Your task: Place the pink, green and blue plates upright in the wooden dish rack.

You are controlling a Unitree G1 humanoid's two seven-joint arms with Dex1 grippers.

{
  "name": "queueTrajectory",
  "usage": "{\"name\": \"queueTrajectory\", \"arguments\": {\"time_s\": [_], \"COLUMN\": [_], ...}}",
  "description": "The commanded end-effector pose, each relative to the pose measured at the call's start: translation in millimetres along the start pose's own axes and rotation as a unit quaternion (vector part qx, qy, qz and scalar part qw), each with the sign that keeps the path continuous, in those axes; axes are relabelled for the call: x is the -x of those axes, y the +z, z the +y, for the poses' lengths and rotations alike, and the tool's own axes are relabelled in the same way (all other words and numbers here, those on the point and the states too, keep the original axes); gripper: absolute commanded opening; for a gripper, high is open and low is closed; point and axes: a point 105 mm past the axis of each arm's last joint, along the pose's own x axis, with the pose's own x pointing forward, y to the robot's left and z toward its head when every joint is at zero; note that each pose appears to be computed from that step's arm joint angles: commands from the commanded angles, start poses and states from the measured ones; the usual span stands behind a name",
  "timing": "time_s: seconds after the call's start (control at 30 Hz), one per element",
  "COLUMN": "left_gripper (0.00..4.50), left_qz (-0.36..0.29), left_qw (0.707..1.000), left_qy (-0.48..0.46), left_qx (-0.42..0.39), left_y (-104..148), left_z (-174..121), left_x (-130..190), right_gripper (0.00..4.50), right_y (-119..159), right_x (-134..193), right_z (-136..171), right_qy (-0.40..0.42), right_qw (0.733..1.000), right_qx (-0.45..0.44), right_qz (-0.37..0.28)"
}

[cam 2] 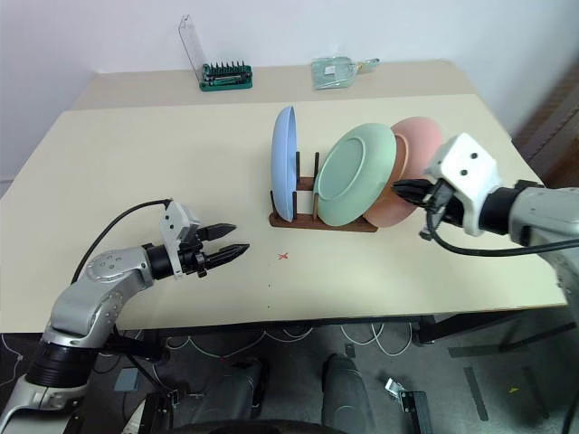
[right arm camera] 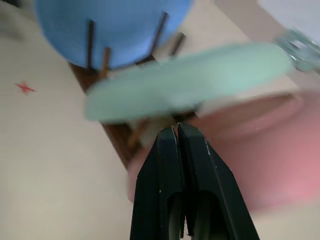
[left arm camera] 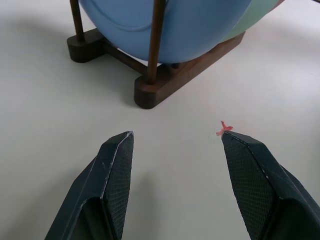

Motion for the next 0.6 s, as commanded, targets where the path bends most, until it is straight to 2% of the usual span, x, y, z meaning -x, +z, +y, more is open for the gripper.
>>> {"name": "queueTrajectory", "arguments": {"time_s": [0.03, 0.27, 0.6], "left_gripper": [2.88, 2.88, 2.88], "left_qz": [-0.011, -0.011, -0.008], "left_qw": [1.000, 1.000, 1.000], "left_qy": [0.004, 0.011, 0.012], "left_qx": [-0.017, -0.015, -0.018], "left_y": [7, 6, 3], "left_z": [-1, -1, 1], "left_x": [2, 3, 3], "right_gripper": [0.05, 0.05, 0.05], "right_y": [22, 45, 10], "right_x": [-7, -14, 16], "right_z": [4, 7, -11], "right_qy": [0.008, 0.016, -0.009], "right_qw": [0.999, 0.995, 0.998], "right_qx": [0.031, 0.039, 0.060], "right_qz": [-0.039, -0.089, 0.019]}}
